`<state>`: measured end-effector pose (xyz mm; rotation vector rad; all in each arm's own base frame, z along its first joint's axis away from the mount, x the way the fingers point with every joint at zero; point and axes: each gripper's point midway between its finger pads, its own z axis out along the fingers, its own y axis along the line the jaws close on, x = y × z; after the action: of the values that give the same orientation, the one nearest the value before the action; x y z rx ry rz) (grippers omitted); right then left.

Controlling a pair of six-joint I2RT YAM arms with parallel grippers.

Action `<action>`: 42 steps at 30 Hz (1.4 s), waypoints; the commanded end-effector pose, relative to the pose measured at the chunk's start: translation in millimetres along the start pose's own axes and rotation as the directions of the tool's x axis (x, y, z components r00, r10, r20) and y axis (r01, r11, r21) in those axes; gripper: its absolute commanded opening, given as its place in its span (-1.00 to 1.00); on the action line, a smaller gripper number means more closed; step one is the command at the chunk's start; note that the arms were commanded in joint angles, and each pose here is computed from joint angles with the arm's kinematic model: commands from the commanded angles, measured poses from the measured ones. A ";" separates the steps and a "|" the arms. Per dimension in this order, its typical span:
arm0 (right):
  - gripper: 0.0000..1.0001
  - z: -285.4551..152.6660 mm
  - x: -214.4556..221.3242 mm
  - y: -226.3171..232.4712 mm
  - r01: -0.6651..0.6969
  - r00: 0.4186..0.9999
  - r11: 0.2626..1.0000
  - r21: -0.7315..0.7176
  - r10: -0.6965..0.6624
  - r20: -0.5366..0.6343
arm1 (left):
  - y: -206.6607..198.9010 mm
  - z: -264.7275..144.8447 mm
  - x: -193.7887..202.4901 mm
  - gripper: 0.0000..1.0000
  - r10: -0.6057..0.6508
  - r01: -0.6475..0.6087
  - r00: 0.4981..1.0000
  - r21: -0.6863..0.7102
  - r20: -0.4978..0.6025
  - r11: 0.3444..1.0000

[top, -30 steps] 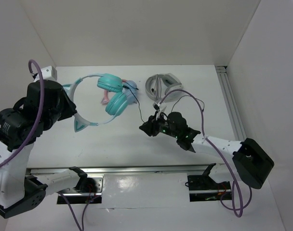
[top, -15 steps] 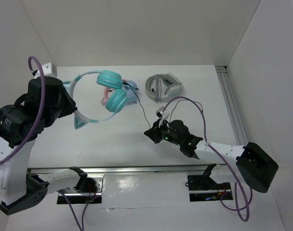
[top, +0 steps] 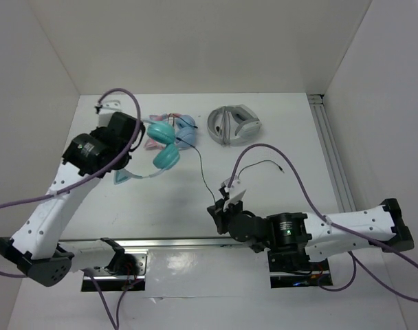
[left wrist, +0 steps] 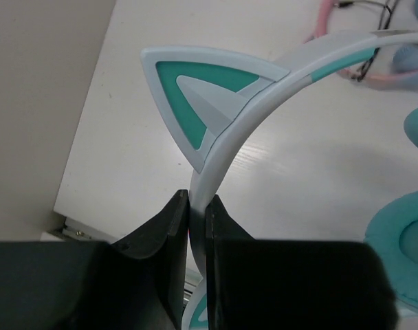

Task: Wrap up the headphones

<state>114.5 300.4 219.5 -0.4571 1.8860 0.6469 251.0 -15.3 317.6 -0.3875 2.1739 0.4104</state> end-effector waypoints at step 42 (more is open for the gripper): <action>-1.00 -21.0 -91.4 -97.8 0.179 0.973 0.888 0.424 -0.225 0.060 | -151.1 -156.8 72.9 -1.00 0.288 -0.610 0.788 0.753 0.544 0.246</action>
<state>188.7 210.0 271.8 -0.4055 1.8074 0.0409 162.2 -224.4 290.8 1.0570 1.8472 -0.3914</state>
